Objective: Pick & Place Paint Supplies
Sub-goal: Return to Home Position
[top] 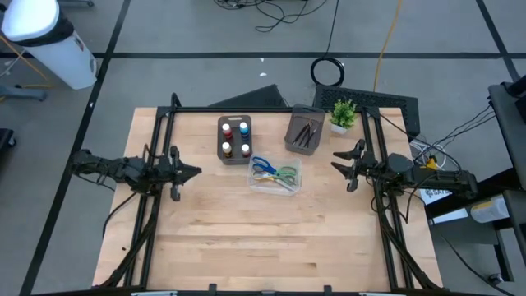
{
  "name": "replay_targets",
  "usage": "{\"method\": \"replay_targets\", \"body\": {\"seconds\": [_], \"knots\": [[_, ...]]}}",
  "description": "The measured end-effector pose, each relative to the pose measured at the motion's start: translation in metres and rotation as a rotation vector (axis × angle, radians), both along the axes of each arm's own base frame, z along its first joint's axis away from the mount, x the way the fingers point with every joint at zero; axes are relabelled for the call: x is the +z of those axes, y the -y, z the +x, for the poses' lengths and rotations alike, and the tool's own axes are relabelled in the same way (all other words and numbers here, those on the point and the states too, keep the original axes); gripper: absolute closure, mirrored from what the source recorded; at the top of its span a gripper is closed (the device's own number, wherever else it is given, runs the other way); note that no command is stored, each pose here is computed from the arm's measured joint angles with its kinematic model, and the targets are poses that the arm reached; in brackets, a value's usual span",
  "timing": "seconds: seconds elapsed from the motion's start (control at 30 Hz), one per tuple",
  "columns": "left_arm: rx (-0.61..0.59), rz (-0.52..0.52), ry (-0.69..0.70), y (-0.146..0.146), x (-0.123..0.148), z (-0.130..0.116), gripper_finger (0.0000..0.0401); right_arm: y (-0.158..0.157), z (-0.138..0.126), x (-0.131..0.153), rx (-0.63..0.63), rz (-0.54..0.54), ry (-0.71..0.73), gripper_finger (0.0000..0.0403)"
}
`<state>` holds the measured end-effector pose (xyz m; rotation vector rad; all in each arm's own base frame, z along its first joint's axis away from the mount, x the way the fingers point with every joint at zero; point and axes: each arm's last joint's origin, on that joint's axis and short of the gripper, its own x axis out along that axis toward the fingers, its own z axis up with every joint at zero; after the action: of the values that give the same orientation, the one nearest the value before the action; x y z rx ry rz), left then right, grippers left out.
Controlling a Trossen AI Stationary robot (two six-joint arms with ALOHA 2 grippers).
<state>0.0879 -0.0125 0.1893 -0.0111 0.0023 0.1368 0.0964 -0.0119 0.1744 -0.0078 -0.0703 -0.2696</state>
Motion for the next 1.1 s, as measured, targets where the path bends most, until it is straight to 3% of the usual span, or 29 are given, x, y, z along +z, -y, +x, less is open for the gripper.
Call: {"method": "replay_targets", "body": {"seconds": [0.13,0.27,0.53,0.7,1.1], "knots": [[-0.059,0.046,0.06,0.001,-0.015,0.007,0.0359,0.0,0.0,0.0,0.0,0.0,0.001,0.0248],[-0.109,0.04,0.035,-0.001,-0.016,0.008,0.0359,0.0,0.0,0.0,0.0,0.001,0.003,0.0248],[-0.053,0.025,-0.009,-0.011,-0.02,0.012,0.0359,0.0,0.0,0.0,0.0,0.001,0.003,0.0248],[-0.002,-0.048,-0.038,-0.017,-0.024,0.014,0.0359,0.0,0.0,0.0,0.0,0.001,0.003,0.0248],[0.007,-0.063,-0.034,-0.017,-0.024,0.016,0.0359,0.0,0.0,0.0,0.0,0.001,0.002,0.0248]]}}
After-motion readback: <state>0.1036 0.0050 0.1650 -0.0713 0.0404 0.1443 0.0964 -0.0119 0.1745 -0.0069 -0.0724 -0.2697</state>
